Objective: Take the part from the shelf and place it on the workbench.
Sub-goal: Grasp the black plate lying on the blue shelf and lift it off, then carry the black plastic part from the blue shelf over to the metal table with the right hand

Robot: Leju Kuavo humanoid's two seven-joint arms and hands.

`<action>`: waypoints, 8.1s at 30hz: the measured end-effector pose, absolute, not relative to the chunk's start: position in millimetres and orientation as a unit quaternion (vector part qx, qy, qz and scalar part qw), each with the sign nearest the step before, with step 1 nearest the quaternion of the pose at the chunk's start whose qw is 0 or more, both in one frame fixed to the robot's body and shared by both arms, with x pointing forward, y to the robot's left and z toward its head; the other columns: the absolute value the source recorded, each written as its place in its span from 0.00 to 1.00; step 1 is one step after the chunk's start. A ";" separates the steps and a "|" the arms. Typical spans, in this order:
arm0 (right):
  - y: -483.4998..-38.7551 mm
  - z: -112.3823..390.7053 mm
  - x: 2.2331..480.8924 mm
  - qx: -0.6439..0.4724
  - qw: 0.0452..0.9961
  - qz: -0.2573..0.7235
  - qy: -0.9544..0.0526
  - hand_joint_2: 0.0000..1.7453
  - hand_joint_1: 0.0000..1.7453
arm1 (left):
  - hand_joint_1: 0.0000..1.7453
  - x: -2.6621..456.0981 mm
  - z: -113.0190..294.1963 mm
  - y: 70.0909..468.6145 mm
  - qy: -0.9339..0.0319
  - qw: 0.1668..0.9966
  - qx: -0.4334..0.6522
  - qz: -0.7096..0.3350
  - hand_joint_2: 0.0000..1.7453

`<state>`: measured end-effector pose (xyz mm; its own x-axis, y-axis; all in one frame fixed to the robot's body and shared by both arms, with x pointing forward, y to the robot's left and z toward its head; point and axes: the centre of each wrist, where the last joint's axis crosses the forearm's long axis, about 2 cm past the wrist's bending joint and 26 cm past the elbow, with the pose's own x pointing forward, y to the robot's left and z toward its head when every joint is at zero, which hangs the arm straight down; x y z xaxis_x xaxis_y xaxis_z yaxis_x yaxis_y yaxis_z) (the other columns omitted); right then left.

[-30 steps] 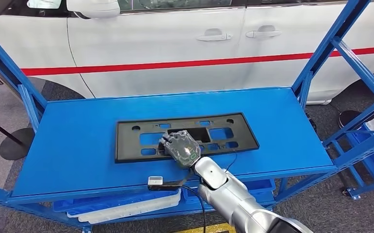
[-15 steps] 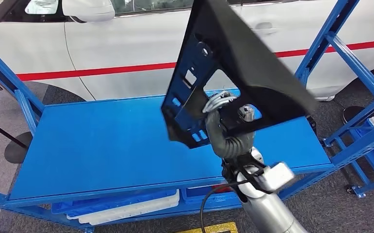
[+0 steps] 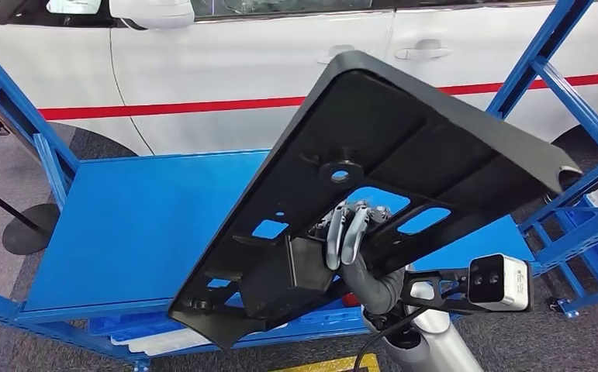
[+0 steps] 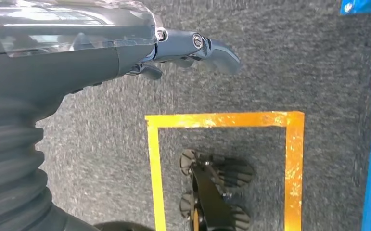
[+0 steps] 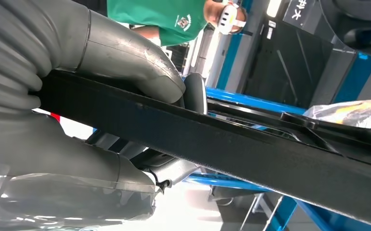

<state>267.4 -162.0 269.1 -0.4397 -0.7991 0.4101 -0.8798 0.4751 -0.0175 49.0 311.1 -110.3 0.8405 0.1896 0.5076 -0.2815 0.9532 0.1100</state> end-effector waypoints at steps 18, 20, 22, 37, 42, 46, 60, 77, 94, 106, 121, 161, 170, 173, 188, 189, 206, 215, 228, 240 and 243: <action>-167.3 272.4 262.4 0.479 0.135 0.102 -0.861 1.00 0.99 | 0.00 49.1 -110.1 316.0 -0.244 0.957 0.102 0.122 1.00; -166.6 271.2 262.0 0.480 0.137 0.103 -0.860 1.00 0.99 | 0.00 49.1 -110.0 316.8 -0.242 0.957 0.103 0.122 1.00; -166.0 270.7 261.8 0.479 0.139 0.102 -0.861 1.00 0.99 | 0.00 49.5 -109.9 317.8 -0.238 0.958 0.104 0.121 1.00; -180.3 255.9 264.9 0.486 0.165 0.129 -0.849 1.00 0.99 | 0.00 46.7 -110.3 314.2 -0.182 0.970 0.110 0.115 1.00; -193.9 253.6 271.7 0.484 0.172 0.139 -0.847 1.00 0.99 | 0.00 45.1 -110.7 310.2 -0.183 0.971 0.107 0.115 1.00; -201.0 249.6 276.1 0.485 0.183 0.139 -0.843 1.00 0.99 | 0.00 42.5 -111.0 309.4 -0.185 0.970 0.108 0.114 1.00; -221.2 233.5 276.2 0.478 0.208 0.158 -0.839 1.00 0.99 | 0.00 42.9 -110.8 312.0 -0.189 0.970 0.111 0.105 1.00; -234.2 230.7 278.0 0.457 0.218 0.157 -0.848 1.00 0.99 | 0.00 42.2 -111.0 312.1 -0.198 0.970 0.102 0.097 1.00; -209.7 206.7 249.0 0.480 0.214 0.165 -0.835 1.00 0.99 | 0.00 37.2 -111.5 310.1 -0.192 0.969 0.119 0.102 1.00; -189.5 213.2 243.1 0.482 0.194 0.143 -0.842 1.00 0.99 | 0.00 34.3 -111.9 306.1 -0.187 0.971 0.112 0.101 1.00; -185.3 221.2 245.9 0.447 0.191 0.148 -0.862 1.00 0.99 | 0.00 35.7 -111.8 303.8 -0.183 0.972 0.104 0.101 1.00; -203.1 238.6 249.2 0.388 0.172 0.128 -0.897 1.00 0.99 | 0.00 44.1 -108.6 341.0 -0.166 0.970 0.163 0.069 1.00; -216.2 232.0 237.7 0.357 0.180 0.117 -0.909 1.00 0.99 | 0.00 45.5 -107.4 350.8 -0.157 0.970 0.176 0.060 1.00; -217.7 229.0 235.7 0.356 0.185 0.114 -0.909 1.00 0.99 | 0.00 41.9 -107.5 353.7 -0.147 0.970 0.182 0.065 1.00; -208.6 235.0 239.6 0.374 0.194 0.115 -0.900 1.00 0.99 | 0.00 36.9 -108.7 346.1 -0.138 0.968 0.188 0.091 1.00; -207.7 234.8 239.8 0.375 0.197 0.115 -0.899 1.00 0.99 | 0.00 37.4 -108.7 345.1 -0.138 0.968 0.187 0.092 1.00; -199.4 243.4 249.8 0.391 0.199 0.122 -0.890 1.00 0.99 | 0.00 39.2 -109.5 334.9 -0.144 0.970 0.171 0.098 1.00; -197.4 248.6 259.5 0.397 0.197 0.120 -0.888 1.00 0.99 | 0.00 43.0 -109.5 329.3 -0.149 0.969 0.169 0.104 1.00; -192.0 246.5 267.3 0.402 0.199 0.124 -0.885 1.00 0.99 | 0.00 43.6 -109.7 326.1 -0.162 0.968 0.163 0.103 1.00; -185.8 246.9 271.1 0.401 0.201 0.120 -0.886 1.00 0.99 | 0.00 39.9 -110.1 326.4 -0.164 0.968 0.162 0.100 1.00; -185.7 247.0 271.3 0.400 0.200 0.118 -0.887 1.00 0.99 | 0.00 43.1 -109.7 326.9 -0.168 0.967 0.161 0.100 1.00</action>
<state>271.3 -185.7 247.0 -0.6004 -0.6617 0.4490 -0.7561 0.6526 -0.0492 43.1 326.9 -109.7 0.9235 0.1396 0.3572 -0.2476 0.9283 0.2773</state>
